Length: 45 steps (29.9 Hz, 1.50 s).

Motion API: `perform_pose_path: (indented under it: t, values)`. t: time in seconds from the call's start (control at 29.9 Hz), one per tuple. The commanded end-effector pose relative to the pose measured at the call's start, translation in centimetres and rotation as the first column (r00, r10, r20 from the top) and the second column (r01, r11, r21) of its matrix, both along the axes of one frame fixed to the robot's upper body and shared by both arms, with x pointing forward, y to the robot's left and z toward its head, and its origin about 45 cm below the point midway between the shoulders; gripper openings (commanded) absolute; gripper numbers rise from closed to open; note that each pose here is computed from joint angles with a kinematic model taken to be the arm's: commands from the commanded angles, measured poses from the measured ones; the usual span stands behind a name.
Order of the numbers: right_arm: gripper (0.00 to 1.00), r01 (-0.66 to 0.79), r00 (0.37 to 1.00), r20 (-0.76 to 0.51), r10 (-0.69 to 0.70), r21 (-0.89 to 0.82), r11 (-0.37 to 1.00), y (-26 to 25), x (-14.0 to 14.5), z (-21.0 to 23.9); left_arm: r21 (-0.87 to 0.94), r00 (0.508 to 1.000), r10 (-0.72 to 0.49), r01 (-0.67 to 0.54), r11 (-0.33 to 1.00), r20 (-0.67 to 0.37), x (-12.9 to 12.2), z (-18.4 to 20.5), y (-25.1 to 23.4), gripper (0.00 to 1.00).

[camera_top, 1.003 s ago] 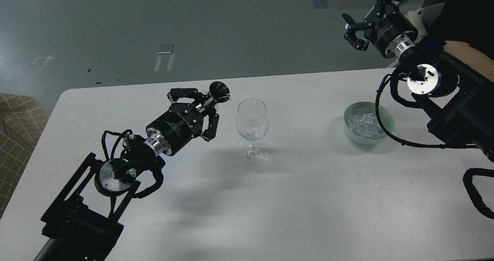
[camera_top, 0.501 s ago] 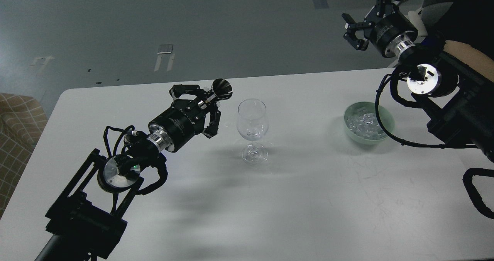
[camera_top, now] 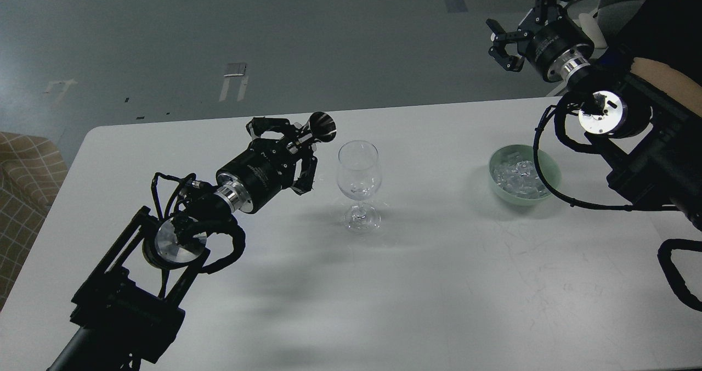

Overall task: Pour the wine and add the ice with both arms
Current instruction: 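Tilt the jigger over the wine glass rim with the left gripper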

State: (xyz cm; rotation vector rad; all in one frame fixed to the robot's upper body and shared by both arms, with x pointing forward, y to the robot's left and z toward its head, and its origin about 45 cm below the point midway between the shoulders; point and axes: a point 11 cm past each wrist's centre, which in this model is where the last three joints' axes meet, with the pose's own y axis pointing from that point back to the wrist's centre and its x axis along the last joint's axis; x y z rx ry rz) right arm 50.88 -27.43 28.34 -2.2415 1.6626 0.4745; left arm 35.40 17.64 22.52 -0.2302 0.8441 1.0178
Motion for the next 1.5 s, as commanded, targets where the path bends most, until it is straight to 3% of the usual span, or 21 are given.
perform_pose_path:
  t: [0.0,1.47]
  values:
    - [1.00,0.000,1.000,0.002,0.000,0.000,1.000,0.02,0.03,0.08,0.030,1.000,0.000,-0.001,1.000,0.011,0.04,-0.06,0.00,0.00]
    - [1.00,0.001,1.000,0.000,-0.001,0.001,1.000,-0.03,-0.02,-0.06,0.224,0.992,-0.027,-0.001,0.975,0.123,0.58,0.45,-0.37,0.00]
